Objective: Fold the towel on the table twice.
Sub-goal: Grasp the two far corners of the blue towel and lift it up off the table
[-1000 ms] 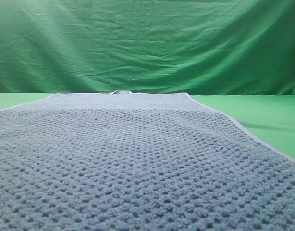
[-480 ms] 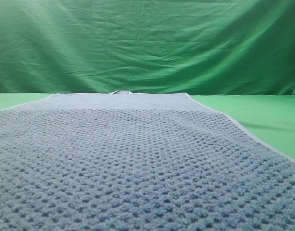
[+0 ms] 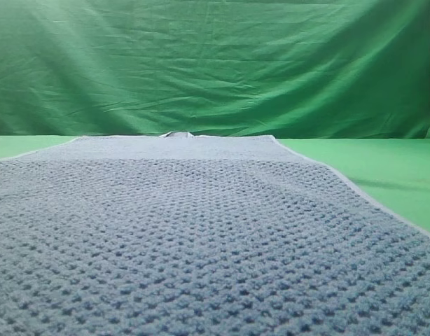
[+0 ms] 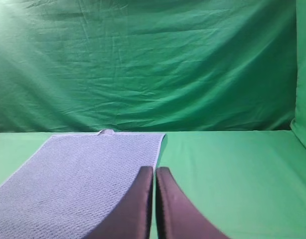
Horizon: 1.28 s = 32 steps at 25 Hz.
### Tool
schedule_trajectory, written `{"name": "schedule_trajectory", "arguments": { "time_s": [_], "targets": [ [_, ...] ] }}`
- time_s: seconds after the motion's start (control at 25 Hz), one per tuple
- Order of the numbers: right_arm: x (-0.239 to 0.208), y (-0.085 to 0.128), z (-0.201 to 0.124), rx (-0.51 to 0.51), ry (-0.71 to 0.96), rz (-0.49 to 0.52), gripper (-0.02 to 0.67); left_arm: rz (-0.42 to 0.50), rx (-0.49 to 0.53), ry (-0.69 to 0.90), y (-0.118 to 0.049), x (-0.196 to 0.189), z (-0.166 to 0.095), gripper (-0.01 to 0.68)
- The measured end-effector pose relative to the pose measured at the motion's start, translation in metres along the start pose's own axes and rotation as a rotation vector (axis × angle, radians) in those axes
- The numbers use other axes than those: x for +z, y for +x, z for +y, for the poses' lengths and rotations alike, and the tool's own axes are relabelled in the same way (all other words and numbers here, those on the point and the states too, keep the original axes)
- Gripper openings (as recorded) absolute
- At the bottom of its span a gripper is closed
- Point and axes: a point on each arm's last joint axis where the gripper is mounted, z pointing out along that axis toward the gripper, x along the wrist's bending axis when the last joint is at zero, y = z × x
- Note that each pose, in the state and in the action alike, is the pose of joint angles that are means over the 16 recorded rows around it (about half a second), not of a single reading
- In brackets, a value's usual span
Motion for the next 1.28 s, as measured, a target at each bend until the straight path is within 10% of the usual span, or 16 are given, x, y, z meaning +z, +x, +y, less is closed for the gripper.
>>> {"name": "schedule_trajectory", "arguments": {
  "time_s": [0.72, 1.28],
  "targets": [
    [0.071, 0.002, 0.051, -0.117, 0.334, 0.109, 0.0, 0.02, -0.15, 0.309, 0.008, 0.04, 0.014, 0.0],
    [0.176, 0.007, 0.022, -0.053, 0.746, 0.206, 0.0, 0.086, -0.167, 0.733, 0.034, 0.125, 0.013, 0.0]
  ]
}}
